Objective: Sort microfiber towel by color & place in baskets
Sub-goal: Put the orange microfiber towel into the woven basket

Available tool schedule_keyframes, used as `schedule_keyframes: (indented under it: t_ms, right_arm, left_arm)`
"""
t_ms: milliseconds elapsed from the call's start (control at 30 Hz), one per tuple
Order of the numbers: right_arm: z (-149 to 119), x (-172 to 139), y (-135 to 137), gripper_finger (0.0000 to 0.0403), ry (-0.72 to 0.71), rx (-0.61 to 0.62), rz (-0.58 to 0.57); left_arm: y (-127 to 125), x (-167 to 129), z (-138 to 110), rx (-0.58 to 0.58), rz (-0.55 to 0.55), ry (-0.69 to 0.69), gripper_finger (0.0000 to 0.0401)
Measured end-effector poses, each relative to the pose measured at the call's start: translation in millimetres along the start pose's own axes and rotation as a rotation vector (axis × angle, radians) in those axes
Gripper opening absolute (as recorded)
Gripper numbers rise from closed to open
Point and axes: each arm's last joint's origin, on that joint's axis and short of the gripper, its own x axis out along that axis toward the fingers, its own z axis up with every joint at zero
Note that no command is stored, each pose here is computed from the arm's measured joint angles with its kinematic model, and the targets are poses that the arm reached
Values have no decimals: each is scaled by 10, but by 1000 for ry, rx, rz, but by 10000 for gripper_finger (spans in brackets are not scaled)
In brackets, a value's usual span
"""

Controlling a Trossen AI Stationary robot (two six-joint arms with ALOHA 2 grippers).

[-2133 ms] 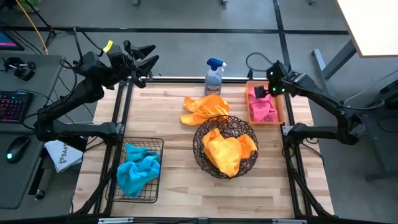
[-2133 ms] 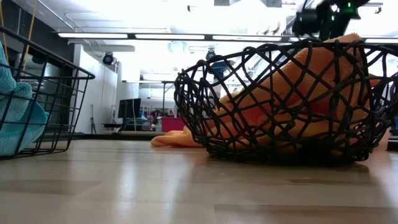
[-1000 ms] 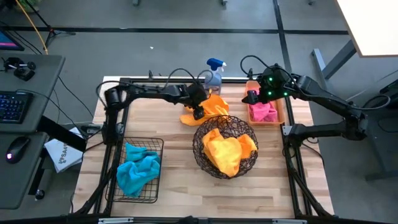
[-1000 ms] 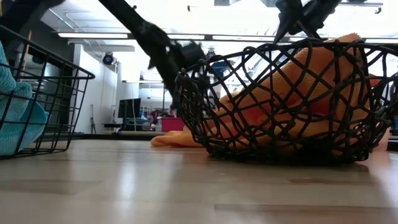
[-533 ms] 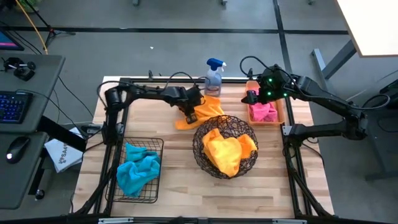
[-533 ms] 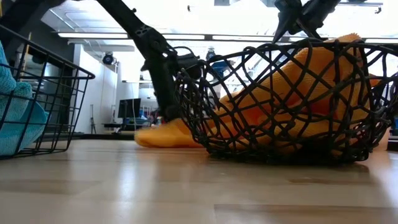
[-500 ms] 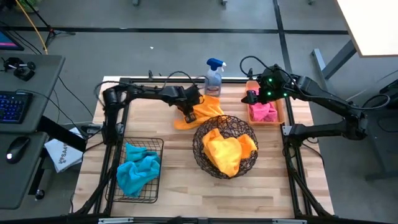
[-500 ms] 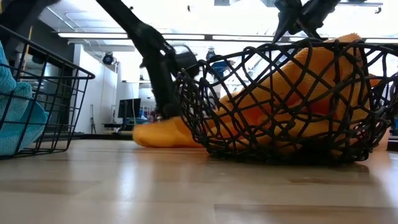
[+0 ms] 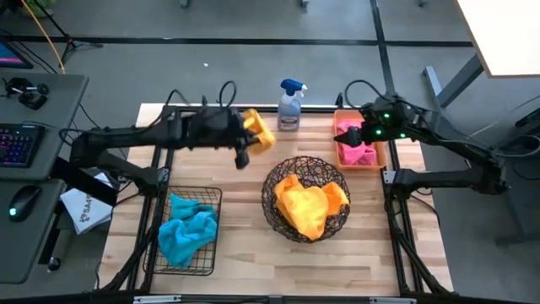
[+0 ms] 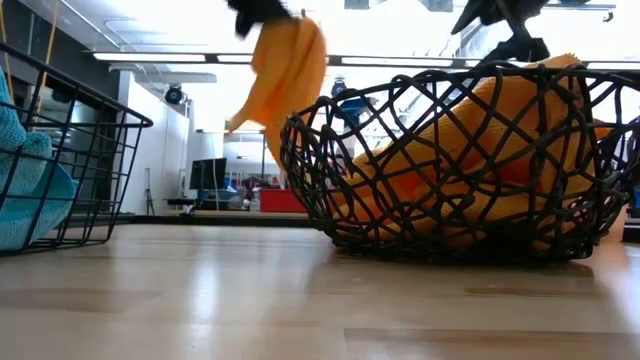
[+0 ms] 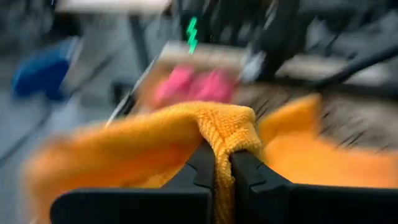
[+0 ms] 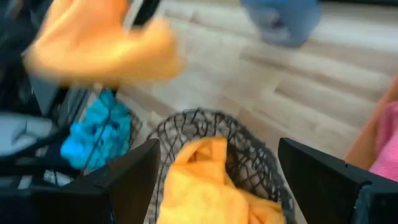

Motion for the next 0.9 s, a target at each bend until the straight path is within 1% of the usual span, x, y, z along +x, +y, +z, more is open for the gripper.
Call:
schedule_keyframes:
  t_ms: [100, 133, 233, 300, 367, 467, 533, 667, 700, 800, 900]
  right_arm:
    - [-24, -131, -17, 321, -72, -3, -8]
    - [-31, -170, -24, 321, -94, -3, -10]
    - [-52, -264, -40, 321, -139, -2, -9]
    - [-63, -302, -45, 321, -149, -3, 0]
    - [-72, -326, -48, 321, -155, -3, 6]
    - [-72, -329, -48, 321, -156, -4, 6]
    - [-68, -317, -47, 321, -153, -5, 3]
    - [-59, -287, -43, 321, -145, -10, -5]
    - [-58, -283, -43, 321, -144, -10, -6]
    - [-57, -280, -42, 321, -144, -10, -7]
    - [-57, -281, -42, 321, -144, -7, -7]
  left_arm:
    - [-360, -104, 266, 35, -68, -191, 1]
    - [-460, -108, 320, 58, -90, -242, 1]
    - [-700, 18, 322, 112, -126, -296, 1]
    - [-787, 154, 264, 118, -137, -279, 1]
    - [-826, 292, 203, 101, -136, -249, 1]
    - [-876, 573, 50, 68, -138, -172, 0]
    - [-948, 810, -92, 43, -201, -125, 0]
    - [-1164, 1222, -378, 6, -401, -74, 0]
    - [-1218, 1307, -471, 10, -421, -45, 0]
    - [-1289, 1498, -729, 15, -430, 63, 1]
    - [-1298, 1593, -858, -19, -415, 124, 12]
